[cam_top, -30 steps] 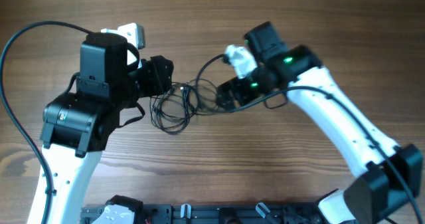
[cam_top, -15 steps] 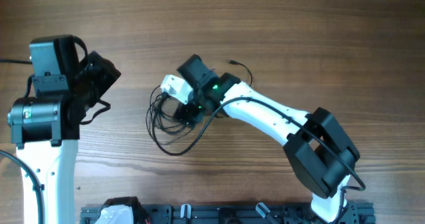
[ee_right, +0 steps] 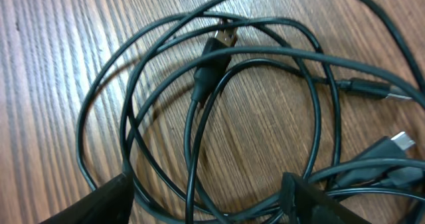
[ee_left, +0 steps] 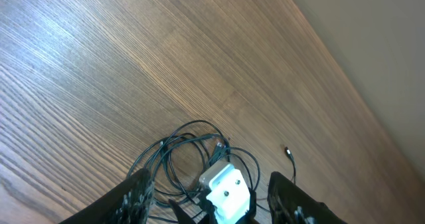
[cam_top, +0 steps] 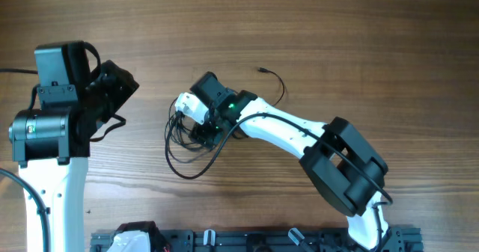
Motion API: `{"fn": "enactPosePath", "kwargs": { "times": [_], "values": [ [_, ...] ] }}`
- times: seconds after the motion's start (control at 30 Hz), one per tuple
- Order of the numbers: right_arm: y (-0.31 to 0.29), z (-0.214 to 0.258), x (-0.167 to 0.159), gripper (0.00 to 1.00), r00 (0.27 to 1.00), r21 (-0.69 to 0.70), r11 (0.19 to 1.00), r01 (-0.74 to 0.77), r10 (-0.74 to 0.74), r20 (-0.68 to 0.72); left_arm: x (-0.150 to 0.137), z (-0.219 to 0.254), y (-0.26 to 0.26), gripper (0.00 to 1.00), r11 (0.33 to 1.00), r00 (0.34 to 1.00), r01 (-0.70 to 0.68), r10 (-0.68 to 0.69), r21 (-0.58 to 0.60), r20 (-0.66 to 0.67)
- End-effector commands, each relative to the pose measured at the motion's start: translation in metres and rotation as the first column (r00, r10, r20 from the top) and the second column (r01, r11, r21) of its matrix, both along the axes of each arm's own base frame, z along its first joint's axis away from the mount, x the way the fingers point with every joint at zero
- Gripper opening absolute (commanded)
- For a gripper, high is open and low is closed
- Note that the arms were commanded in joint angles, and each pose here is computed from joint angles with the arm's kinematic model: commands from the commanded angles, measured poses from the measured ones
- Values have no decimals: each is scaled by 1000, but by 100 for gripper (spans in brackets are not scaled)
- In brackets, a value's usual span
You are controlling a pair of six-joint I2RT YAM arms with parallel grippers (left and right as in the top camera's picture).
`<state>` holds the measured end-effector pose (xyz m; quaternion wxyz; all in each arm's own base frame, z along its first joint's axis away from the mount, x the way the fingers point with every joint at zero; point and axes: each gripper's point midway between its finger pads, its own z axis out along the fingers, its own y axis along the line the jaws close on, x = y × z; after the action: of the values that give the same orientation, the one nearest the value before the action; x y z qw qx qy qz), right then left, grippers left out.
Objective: Untangle cables
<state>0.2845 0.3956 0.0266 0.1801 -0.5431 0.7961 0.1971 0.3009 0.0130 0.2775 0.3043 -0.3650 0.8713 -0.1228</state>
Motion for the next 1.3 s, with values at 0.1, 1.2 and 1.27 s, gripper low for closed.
{"fn": "enactPosePath", "kwargs": {
  "times": [0.1, 1.2, 1.27],
  "values": [
    [-11, -37, -5, 44, 997, -76, 997, 34, -39, -70, 1, 6, -3, 57, 1000, 1000, 3, -3, -31, 13],
    [-91, 451, 33, 4, 618, 679, 707, 199, -628, 473, -17, 2, -100, 27, 838, 840, 542, -542, -56, 23],
    [-96, 460, 29, 4, 611, 693, 696, 188, -635, 472, -14, -4, -106, 48, 827, 829, 559, -559, -64, 6]
  ]
}}
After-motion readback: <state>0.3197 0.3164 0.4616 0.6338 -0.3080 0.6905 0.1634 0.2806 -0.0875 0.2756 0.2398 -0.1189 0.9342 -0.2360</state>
